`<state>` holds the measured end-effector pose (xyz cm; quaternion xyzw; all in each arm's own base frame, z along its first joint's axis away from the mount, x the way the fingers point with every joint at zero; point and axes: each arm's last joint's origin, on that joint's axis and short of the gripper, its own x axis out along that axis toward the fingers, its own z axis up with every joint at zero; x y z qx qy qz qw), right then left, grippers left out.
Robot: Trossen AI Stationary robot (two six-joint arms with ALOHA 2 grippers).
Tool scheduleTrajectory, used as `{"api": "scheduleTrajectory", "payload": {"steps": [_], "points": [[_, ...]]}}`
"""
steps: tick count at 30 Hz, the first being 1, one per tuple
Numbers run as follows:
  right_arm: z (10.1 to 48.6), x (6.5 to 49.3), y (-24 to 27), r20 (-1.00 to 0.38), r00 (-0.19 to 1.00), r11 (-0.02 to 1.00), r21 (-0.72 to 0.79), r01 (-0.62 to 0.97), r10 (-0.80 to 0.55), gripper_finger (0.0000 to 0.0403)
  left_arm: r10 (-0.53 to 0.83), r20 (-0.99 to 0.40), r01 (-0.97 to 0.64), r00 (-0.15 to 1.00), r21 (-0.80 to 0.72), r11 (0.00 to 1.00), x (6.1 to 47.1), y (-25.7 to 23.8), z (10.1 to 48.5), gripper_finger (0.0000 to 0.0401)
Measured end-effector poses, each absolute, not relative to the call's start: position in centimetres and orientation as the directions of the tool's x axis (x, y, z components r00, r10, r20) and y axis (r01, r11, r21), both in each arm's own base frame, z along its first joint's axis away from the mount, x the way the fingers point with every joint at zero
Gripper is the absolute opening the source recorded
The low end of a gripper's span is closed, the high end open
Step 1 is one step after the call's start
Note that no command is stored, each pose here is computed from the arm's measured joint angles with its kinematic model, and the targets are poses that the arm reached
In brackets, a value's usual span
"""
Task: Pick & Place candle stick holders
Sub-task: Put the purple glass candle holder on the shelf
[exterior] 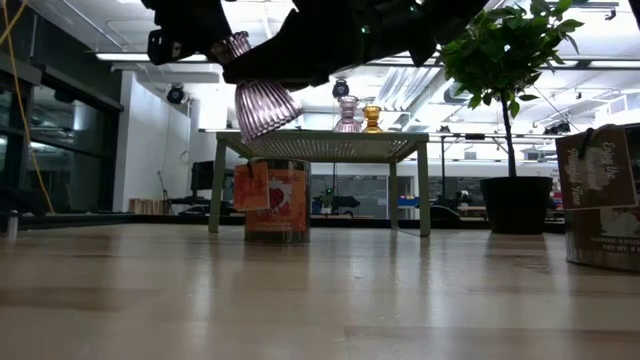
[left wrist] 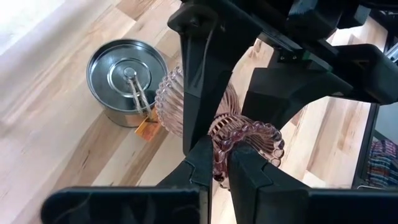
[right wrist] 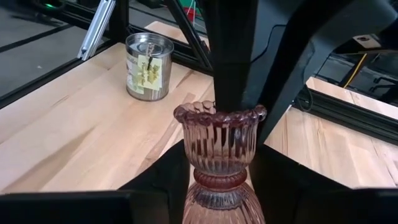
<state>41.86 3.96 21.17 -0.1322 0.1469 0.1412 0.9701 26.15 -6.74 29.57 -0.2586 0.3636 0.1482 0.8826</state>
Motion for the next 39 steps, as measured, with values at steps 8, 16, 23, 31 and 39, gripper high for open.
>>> {"api": "scheduleTrajectory", "payload": {"steps": [8,16,23,31,39], "points": [[21.2,41.9,4.0,-0.326,0.914,0.925,-0.209,-0.317,0.240,0.0138,0.072,-0.718,-0.450,0.692,-0.351,0.821,26.1,-6.8,29.6,0.0020],[21.2,41.9,4.0,-0.337,0.910,0.926,-0.199,-0.320,0.241,0.0125,0.069,-0.719,-0.448,0.692,-0.353,0.821,26.2,-6.8,29.6,0.0051],[20.8,41.7,4.1,-0.370,0.897,0.928,-0.181,-0.326,0.242,0.0123,0.053,-0.721,-0.441,0.691,-0.362,0.822,26.2,-6.8,29.6,0.0081],[21.2,41.2,3.3,-0.417,0.892,0.948,-0.174,-0.268,0.176,0.0122,0.040,-0.724,-0.432,0.688,-0.365,0.824,26.0,-6.8,31.5,0.0084],[24.7,38.6,0.2,-0.450,0.886,0.963,-0.167,-0.211,0.116,0.0122,0.219,-0.721,-0.476,0.658,-0.172,0.863,24.5,-5.9,33.5,0.0085]]}}
